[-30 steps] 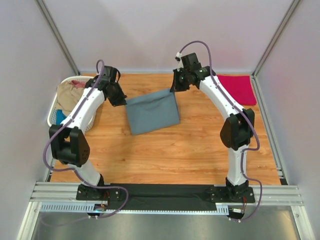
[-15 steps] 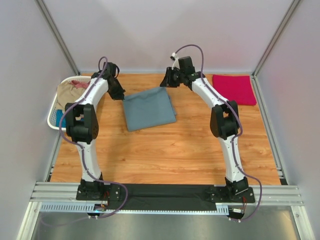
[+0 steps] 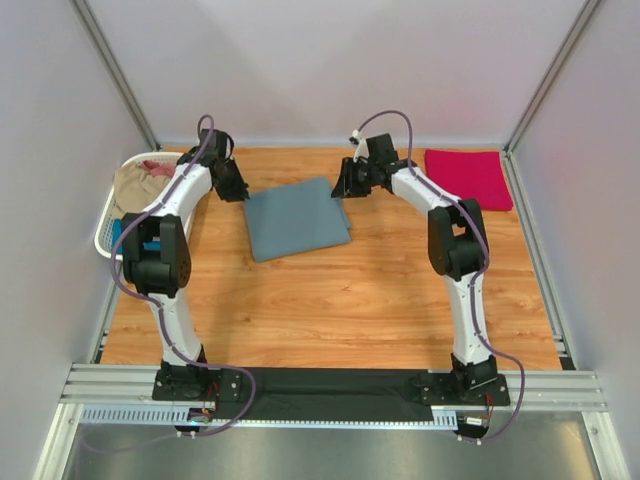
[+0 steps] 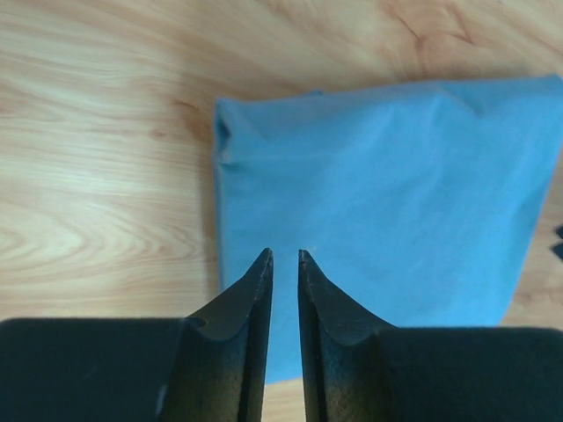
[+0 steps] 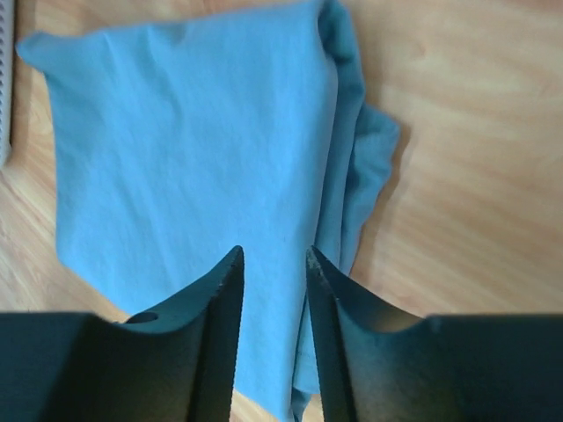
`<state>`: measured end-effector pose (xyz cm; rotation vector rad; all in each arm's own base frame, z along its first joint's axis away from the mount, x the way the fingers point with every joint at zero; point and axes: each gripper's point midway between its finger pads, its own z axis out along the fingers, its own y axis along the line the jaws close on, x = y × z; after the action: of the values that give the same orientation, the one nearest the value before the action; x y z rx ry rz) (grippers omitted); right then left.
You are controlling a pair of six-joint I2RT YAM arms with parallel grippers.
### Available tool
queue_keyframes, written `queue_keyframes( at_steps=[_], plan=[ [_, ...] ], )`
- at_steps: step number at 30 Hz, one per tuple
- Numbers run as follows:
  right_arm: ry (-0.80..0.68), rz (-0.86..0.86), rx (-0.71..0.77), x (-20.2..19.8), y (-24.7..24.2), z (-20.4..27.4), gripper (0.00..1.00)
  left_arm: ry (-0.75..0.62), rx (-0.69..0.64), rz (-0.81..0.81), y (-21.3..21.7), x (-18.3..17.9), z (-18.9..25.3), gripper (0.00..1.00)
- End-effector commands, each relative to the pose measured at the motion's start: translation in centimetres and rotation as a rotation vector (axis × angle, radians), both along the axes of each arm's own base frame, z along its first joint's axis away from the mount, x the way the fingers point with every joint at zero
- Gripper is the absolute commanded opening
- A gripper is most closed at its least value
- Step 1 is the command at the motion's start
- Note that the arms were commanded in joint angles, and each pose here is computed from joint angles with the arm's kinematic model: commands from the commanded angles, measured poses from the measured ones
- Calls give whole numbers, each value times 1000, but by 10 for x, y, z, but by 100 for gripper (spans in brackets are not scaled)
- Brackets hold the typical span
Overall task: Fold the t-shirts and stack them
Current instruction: Fold the tshirt, then neatly place the folded tshirt to the corner
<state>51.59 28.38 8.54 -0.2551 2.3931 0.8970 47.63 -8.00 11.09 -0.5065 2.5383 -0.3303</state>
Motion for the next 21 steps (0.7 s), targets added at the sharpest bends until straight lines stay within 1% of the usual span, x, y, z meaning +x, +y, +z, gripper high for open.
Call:
queue_keyframes(
  at_steps=[1, 2, 3, 5, 6, 7, 8, 9, 10, 11, 12, 14, 16, 17, 20, 21],
  plan=[
    [-48, 86, 32, -19, 10, 22, 35, -100, -142, -139, -35, 9, 11, 24],
    [-34, 93, 28, -25, 9, 16, 31, -100, -151, -148, -38, 10, 7, 23],
    [-29, 98, 26, -28, 10, 13, 31, -82, -147, -153, -38, 13, -3, 23],
    [-20, 95, 18, -31, 8, 6, 31, -77, -93, -145, -29, 24, -7, 22],
    [-16, 89, 8, -32, 6, 1, 31, -47, -72, -140, -24, 29, -23, 22],
    [-10, 83, -2, -32, 5, -4, 30, -40, -43, -130, -18, 35, -29, 22],
    [-9, 76, -22, -32, 1, -12, 30, -56, -27, -134, -15, 45, -26, 21],
    [7, 74, -40, -36, -2, -22, 30, -29, -8, -125, -9, 50, -43, 21],
    [17, 68, -57, -39, -5, -30, 29, -27, 10, -123, -5, 55, -46, 21],
    [-15, 53, -67, -36, -8, -27, 29, -32, 31, -122, -2, 61, -49, 21],
    [9, 48, -84, -45, -15, -42, 29, -46, 45, -135, -1, 70, -53, 21],
    [-22, 33, -91, -45, -17, -37, 28, -85, 51, -160, -3, 82, -47, 22],
    [-15, 31, -100, -52, -21, -42, 28, -95, 33, -185, -8, 88, -49, 22],
    [-14, 29, -99, -55, -22, -41, 27, -120, 24, -203, -11, 94, -41, 22],
    [-12, 27, -79, -63, -22, -32, 28, -134, -46, -262, -26, 88, -26, 24],
    [-11, 22, -73, -65, -23, -27, 28, -163, -71, -276, -31, 84, -6, 24]
  ],
)
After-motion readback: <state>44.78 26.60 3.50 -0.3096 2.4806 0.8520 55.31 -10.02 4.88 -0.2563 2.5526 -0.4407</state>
